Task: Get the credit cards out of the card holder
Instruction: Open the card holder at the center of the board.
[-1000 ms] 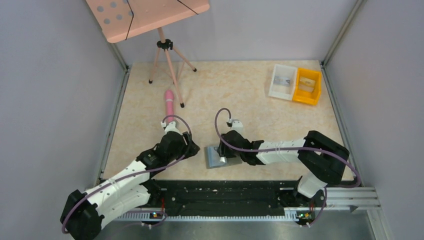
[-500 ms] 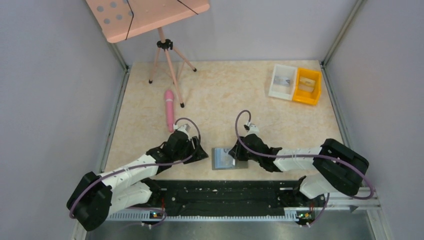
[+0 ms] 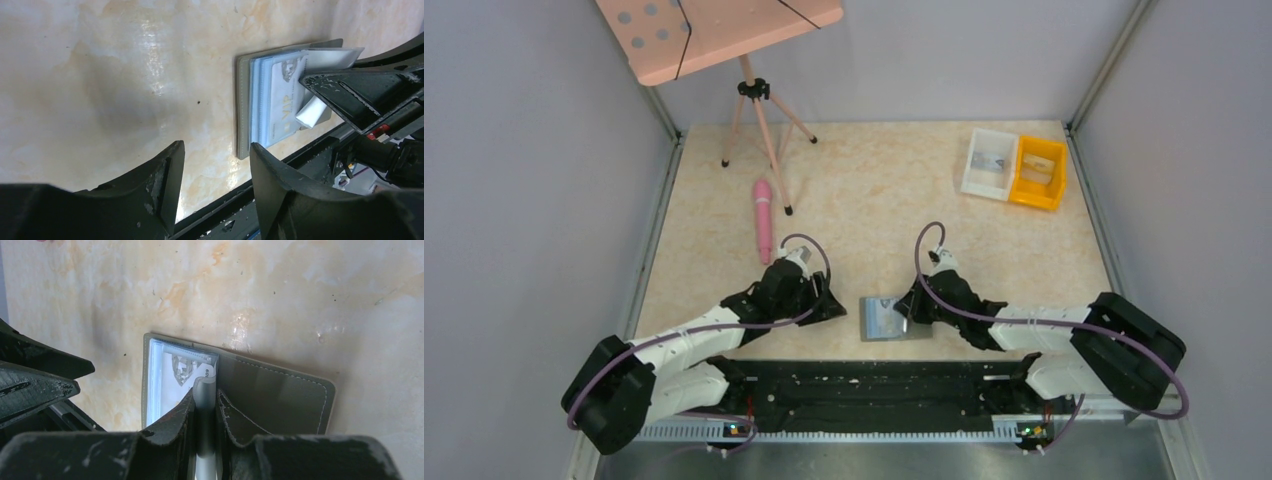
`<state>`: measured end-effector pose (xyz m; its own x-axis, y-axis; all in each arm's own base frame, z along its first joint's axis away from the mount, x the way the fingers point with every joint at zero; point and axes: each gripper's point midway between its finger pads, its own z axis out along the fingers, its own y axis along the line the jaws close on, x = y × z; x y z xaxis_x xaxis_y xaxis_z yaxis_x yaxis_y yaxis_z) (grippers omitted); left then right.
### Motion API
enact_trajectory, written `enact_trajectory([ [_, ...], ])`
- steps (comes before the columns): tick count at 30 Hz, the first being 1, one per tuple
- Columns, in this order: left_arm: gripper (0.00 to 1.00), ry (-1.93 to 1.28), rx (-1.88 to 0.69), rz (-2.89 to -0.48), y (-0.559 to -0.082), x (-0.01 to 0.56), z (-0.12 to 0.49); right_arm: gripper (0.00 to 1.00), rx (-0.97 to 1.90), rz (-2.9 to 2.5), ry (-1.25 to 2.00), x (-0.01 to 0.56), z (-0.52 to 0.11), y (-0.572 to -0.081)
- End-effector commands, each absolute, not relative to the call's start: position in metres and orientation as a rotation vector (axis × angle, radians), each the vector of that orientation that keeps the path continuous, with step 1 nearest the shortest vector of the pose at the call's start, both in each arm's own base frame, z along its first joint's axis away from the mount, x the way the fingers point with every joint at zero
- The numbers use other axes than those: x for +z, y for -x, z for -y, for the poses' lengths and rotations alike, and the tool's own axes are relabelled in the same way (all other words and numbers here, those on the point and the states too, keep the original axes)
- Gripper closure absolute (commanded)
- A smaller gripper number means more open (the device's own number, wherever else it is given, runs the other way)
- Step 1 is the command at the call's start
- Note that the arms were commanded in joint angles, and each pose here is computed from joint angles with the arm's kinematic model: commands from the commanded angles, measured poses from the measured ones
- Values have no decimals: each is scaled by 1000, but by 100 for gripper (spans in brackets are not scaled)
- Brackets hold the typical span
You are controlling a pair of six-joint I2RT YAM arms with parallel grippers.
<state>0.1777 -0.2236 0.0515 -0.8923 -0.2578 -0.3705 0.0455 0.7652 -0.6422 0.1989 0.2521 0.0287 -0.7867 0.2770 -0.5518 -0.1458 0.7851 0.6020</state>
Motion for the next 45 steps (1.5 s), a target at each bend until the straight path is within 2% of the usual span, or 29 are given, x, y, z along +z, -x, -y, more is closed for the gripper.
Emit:
enact_trajectory([
  [1, 45, 73, -1034, -2435, -188, 83, 243, 85, 941, -2264, -33, 50, -271, -210],
  [6, 49, 72, -1053, -2428, -192, 90, 248, 82, 969, -2261, -18, 55, -282, -215],
  [16, 55, -12, -1152, -2446, -188, 88, 272, 64, 901, -2294, 11, 64, -279, -218],
  [20, 57, -33, -1176, -2454, -188, 88, 279, 63, 746, -2311, -2, 67, -261, -226],
  [26, 58, -64, -1210, -2455, -190, 92, 291, 65, 665, -2334, -21, 71, -250, -227],
  [27, 59, -68, -1220, -2464, -189, 91, 295, 65, 574, -2352, -25, 70, -237, -227],
  [35, 61, -105, -1252, -2460, -184, 95, 306, 70, 505, -2394, -49, 66, -220, -219],
  [39, 61, -108, -1250, -2466, -184, 92, 308, 71, 549, -2364, -46, 86, -223, -219],
  [45, 62, -106, -1239, -2482, -184, 85, 310, 71, 794, -2252, -9, 147, -252, -219],
])
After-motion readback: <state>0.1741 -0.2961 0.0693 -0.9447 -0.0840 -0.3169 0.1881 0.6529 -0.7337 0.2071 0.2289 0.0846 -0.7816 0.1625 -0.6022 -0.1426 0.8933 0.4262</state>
